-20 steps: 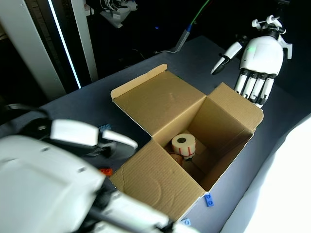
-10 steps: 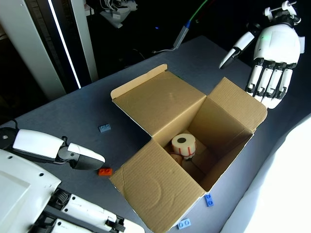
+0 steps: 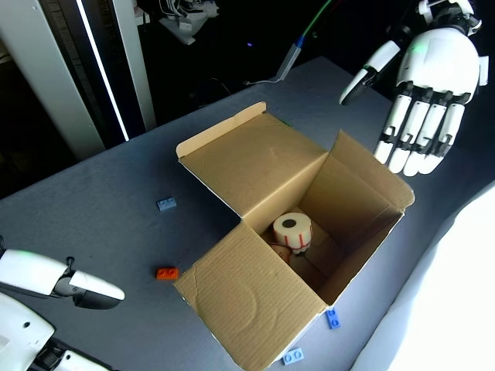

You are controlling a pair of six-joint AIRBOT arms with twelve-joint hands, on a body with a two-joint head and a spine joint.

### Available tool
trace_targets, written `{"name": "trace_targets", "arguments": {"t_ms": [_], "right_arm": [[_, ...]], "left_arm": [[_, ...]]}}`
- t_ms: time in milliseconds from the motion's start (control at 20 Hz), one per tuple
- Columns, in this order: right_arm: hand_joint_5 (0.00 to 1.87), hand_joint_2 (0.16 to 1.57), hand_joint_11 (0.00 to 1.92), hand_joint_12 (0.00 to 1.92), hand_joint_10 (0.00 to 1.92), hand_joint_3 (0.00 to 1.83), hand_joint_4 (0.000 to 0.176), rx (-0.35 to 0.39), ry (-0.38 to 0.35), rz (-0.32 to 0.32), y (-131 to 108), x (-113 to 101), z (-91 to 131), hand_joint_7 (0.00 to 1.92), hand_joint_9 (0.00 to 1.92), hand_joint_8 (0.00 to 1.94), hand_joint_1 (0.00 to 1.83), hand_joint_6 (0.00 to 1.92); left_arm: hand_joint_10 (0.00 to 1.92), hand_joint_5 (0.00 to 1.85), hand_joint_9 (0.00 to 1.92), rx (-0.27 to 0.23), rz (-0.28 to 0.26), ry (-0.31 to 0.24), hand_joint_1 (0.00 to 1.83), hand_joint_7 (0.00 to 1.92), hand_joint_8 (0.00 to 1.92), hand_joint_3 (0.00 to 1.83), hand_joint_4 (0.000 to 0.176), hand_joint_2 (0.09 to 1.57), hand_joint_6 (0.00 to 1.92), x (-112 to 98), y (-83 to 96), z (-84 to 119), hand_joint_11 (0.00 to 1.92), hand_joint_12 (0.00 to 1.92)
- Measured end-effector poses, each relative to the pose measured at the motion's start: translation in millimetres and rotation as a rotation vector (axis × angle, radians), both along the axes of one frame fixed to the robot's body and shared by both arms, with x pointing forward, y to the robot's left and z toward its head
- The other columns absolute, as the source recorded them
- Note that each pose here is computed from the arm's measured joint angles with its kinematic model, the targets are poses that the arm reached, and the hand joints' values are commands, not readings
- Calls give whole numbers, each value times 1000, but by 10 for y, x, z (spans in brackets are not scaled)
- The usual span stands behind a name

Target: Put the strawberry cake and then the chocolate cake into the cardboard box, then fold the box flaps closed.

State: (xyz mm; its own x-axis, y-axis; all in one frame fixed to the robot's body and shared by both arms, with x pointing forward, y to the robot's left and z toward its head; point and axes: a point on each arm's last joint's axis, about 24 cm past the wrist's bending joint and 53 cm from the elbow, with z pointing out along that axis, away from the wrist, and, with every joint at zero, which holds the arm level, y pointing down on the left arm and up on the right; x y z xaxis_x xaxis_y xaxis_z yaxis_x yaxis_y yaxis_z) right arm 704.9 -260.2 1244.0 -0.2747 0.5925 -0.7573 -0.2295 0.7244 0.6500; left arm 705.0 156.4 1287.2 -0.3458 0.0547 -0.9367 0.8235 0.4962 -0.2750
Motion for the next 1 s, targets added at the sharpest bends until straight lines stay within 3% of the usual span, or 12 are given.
{"name": "trace_targets", "arguments": {"t_ms": [200, 300, 450, 550, 800, 950, 1000], "right_arm": [[95, 1251, 0, 176, 4, 0, 0, -40, 33, 44, 183, -40, -331, 92, 61, 2, 0, 3], [93, 1257, 0, 157, 13, 0, 0, -101, 35, 82, 309, -75, -492, 102, 71, 4, 0, 5], [114, 1265, 0, 241, 20, 2, 0, -199, -25, 198, 692, -157, -612, 134, 113, 5, 0, 8], [115, 1265, 0, 148, 10, 0, 0, -220, -54, 236, 885, -176, -644, 147, 108, 4, 0, 3], [100, 1266, 0, 20, 6, 1, 0, -205, -118, 265, 1117, -179, -551, 116, 80, 4, 0, 2], [120, 1266, 18, 28, 10, 1, 0, -160, -167, 251, 1144, -128, -292, 148, 92, 16, 0, 10], [122, 1266, 3, 117, 5, 0, 0, -150, -185, 246, 1136, -114, -201, 165, 104, 3, 0, 2]], "left_arm": [[0, 177, 252, 45, -56, 7, 0, 256, 0, 1, 0, 1154, 0, -147, -233, -144, 0, 841], [1, 167, 253, 69, -88, 19, 0, 251, 0, 2, 0, 1156, 0, -253, -345, -255, 0, 838], [5, 175, 267, 109, -114, 16, 0, 269, 5, 0, 0, 1148, 4, -337, -473, -370, 0, 862], [6, 189, 277, 114, -111, 5, 0, 274, 2, 0, 0, 1148, 6, -339, -521, -382, 0, 897], [0, 166, 266, 161, -106, -8, 0, 257, 1, 0, 0, 1151, 1, -313, -566, -526, 0, 858], [0, 175, 266, 169, -99, -3, 0, 263, 2, 0, 0, 1150, 4, -299, -563, -578, 0, 872], [0, 177, 263, 170, -98, -4, 0, 260, 0, 2, 0, 1155, 3, -297, -561, -580, 0, 860]]}}
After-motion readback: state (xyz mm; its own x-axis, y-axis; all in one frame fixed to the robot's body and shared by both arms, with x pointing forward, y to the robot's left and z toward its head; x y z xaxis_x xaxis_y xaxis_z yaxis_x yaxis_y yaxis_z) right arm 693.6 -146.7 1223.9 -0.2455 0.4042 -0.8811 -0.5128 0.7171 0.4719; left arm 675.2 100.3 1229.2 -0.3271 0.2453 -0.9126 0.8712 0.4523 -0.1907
